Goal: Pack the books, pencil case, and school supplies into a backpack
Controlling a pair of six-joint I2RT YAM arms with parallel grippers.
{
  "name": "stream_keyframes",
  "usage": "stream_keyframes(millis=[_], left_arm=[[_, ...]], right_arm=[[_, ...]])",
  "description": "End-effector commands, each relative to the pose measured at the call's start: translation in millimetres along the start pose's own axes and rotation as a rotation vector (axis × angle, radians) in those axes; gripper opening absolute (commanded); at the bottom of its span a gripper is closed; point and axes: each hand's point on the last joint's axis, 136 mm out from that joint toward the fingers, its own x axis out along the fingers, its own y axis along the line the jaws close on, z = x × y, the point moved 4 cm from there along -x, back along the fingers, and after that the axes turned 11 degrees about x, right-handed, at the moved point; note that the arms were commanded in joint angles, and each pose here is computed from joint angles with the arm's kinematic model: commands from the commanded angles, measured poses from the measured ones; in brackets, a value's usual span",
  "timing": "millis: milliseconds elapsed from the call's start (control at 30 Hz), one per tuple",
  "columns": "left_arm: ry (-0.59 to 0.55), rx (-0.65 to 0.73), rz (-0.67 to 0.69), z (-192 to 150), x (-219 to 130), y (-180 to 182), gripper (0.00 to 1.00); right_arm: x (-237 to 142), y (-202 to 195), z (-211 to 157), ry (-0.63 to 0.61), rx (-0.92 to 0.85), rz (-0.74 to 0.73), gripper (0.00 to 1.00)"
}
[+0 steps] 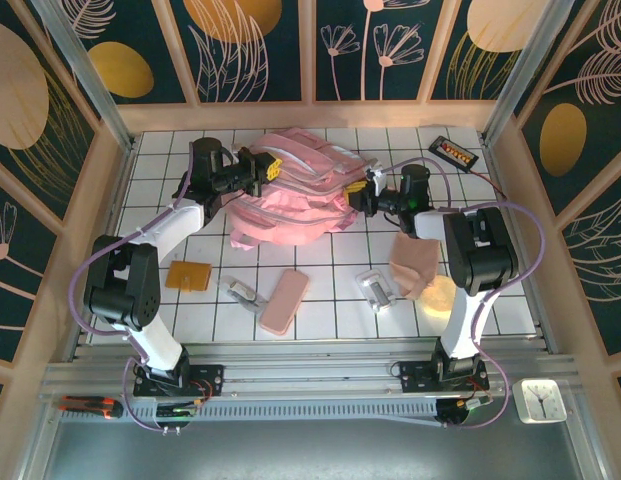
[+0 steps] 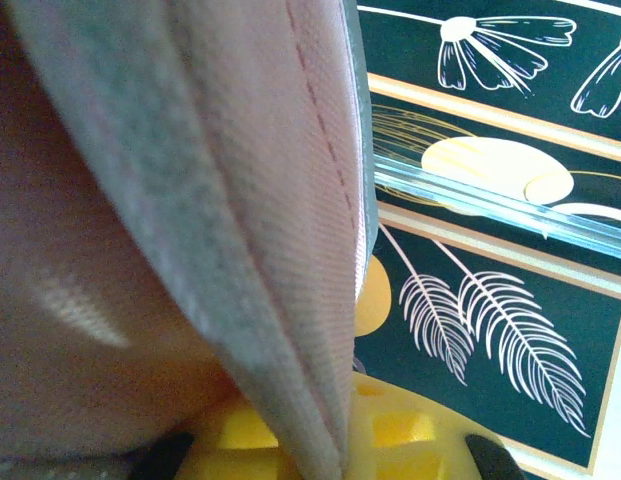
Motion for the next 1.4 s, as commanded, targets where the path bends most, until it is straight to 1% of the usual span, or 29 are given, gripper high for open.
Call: stream_keyframes(millis=[0,133,267,367,400,433,467,500,567,800,900,967,1000,1067,1167,1200,1367], left_arm=[[0.057,0.132,-0.222,-21.6,-27.3,-79.5,0.0],[0.052,0.135,-0.219,-20.5,-26.2,-78.4,0.0],[0.052,0.137,-0.211,-20.7,-25.8,-76.5,0.0],[0.051,0.138,-0.209,-20.7,-26.6,-76.5,0.0],[0.052,0.139,-0.208,-20.8,-26.6,-76.5,0.0],[0.053,0.139,-0.206,-21.3,-26.6,-76.5,0.0],[0.053,0.14,-0.206,-21.1,-26.9,-76.9,0.0],[0.053,0.141,-0.207,-21.1,-27.0,-77.4,0.0],[0.054,0.141,-0.205,-21.4,-26.9,-77.1,0.0],[0.056,0.143,-0.205,-22.3,-27.4,-78.0,0.0],[0.055,0.143,-0.2,-21.6,-27.1,-76.6,0.0],[0.055,0.142,-0.199,-21.1,-26.5,-76.2,0.0],[0.054,0.142,-0.2,-20.9,-26.4,-76.2,0.0],[0.055,0.143,-0.201,-20.8,-25.9,-76.8,0.0],[0.056,0.144,-0.203,-21.0,-26.2,-77.1,0.0],[0.055,0.145,-0.203,-20.9,-26.1,-76.7,0.0],[0.037,0.149,-0.19,-19.8,-27.6,-70.7,0.0]], right_arm=[[0.5,5.4,2.6,0.001,-0.006,0.035,0.13],[-1.4,9.0,0.7,-0.002,0.002,0.039,0.0],[-4.3,13.4,2.4,-0.019,0.009,0.048,0.0],[-2.8,17.8,5.2,-0.022,0.052,0.114,0.0],[-0.8,18.2,4.9,-0.014,0.083,0.144,0.09],[1.7,17.3,6.6,-0.014,0.104,0.157,0.23],[3.5,16.5,6.8,-0.015,0.124,0.172,0.35],[4.2,15.9,7.1,-0.022,0.132,0.183,0.41],[6.2,14.0,7.5,-0.034,0.145,0.188,0.43],[11.8,10.8,8.8,-0.053,0.154,0.191,0.43],[17.8,11.3,10.6,-0.049,0.149,0.202,0.4],[22.1,10.6,11.9,-0.049,0.145,0.192,0.35],[23.1,9.7,13.0,-0.05,0.143,0.184,0.3],[25.6,7.7,13.2,-0.046,0.151,0.171,0.15],[23.5,7.9,14.3,-0.052,0.153,0.15,0.02],[21.9,7.7,15.0,-0.053,0.15,0.14,0.0],[7.0,11.7,19.3,-0.051,0.135,0.07,0.0]])
